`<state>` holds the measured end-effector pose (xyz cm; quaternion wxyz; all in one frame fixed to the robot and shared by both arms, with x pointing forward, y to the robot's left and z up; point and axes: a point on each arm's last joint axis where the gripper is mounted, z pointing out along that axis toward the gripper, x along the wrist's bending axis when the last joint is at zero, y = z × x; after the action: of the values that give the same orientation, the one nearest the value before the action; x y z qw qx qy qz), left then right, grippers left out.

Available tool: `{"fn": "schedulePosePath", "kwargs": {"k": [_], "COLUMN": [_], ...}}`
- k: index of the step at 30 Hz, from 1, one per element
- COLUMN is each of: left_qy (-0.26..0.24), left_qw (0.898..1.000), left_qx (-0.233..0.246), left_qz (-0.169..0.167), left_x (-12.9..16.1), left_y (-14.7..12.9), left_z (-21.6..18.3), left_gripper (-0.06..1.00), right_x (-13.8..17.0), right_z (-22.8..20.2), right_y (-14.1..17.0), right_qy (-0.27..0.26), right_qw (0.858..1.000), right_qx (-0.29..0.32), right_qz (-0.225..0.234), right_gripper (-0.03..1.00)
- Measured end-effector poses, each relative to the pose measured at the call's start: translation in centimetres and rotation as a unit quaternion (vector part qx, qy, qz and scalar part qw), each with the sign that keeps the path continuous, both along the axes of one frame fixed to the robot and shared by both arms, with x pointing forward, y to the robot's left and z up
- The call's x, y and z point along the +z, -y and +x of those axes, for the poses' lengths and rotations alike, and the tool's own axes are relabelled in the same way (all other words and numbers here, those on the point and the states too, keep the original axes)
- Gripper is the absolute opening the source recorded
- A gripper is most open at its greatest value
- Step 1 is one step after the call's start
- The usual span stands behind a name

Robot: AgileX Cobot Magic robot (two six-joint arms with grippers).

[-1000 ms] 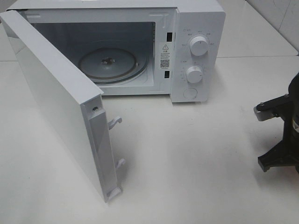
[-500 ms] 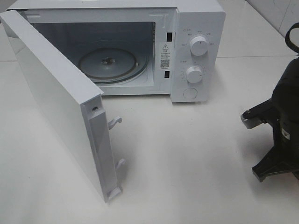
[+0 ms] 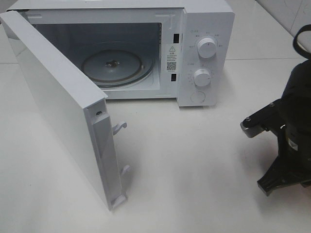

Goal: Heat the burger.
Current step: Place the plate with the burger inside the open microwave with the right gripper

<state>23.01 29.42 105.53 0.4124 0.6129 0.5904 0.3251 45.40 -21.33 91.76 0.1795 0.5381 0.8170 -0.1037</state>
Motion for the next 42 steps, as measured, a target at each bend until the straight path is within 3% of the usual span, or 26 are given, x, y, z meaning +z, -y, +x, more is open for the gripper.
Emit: {"fn": "schedulePosePath", "kwargs": {"k": [19,33,42], "left_qy": [0.0,0.0,0.0], "left_qw": [1.0,1.0,1.0], "left_qx": [0.0,0.0,0.0], "left_qz": [0.0,0.0,0.0], "left_x": [0.0,0.0,0.0], "left_y": [0.0,0.0,0.0], "left_z": [0.0,0.0,0.0], "left_gripper": [0.99,0.99,0.99], "right_x": [3.1,3.5,3.6], "right_z": [-4.1,-7.1,-8.5], "right_y": [2.0,-1.0,-3.0], "right_qy": [0.035,0.04,0.038], "right_qw": [0.999,0.992,0.974], "right_qx": [-0.002,0.119,0.224], "right_qz": [0.006,0.013,0.0], "right_gripper": [0.03,0.03,0.03]}}
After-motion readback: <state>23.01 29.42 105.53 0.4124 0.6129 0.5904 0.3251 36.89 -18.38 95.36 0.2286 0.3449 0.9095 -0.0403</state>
